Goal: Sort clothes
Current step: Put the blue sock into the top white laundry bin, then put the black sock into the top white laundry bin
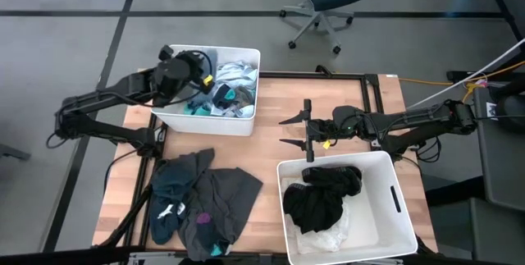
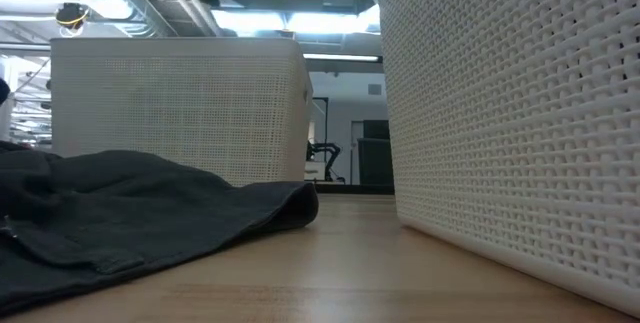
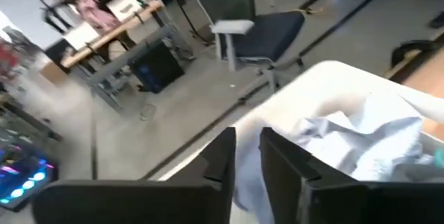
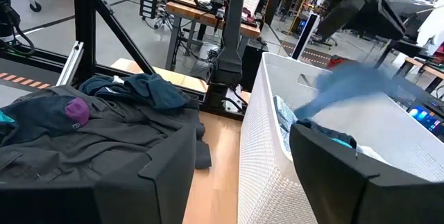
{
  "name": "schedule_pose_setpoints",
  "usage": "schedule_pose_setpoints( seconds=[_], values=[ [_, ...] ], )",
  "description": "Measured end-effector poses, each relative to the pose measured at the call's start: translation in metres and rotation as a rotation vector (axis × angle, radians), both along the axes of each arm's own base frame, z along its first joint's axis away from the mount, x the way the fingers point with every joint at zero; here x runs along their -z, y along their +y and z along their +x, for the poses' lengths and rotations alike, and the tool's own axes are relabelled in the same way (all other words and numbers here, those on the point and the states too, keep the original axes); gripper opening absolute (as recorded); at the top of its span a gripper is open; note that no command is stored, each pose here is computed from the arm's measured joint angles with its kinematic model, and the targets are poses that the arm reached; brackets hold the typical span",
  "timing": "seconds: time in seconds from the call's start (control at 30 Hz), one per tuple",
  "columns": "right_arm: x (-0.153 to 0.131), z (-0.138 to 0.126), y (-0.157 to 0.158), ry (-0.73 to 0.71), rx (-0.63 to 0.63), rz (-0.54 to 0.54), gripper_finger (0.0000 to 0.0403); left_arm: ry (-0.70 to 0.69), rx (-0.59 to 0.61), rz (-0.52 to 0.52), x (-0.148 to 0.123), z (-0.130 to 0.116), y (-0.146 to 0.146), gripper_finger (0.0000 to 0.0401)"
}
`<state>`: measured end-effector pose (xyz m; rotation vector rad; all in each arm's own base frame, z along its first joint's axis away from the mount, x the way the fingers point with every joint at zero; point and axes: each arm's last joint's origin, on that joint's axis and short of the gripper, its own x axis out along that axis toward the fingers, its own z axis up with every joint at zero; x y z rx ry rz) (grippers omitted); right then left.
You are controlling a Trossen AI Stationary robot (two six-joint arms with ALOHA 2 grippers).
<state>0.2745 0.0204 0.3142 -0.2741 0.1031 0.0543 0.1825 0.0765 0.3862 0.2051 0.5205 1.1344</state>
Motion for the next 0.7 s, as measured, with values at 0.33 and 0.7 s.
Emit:
schedule_pose_setpoints(
  seconds=[0.33, 0.7],
  values=[
    [0.000, 0.000, 0.000, 0.000, 0.000, 0.000, 0.0233, 0.052, 0.013, -0.180, 0.021, 0.001, 0.008, 0.0129],
    [0.000, 0.000, 0.000, 0.000, 0.000, -0.003, 0.0233, -0.030, 0.257, -0.252, 0.016, 0.014, -0.012, 0.0179]
  ],
)
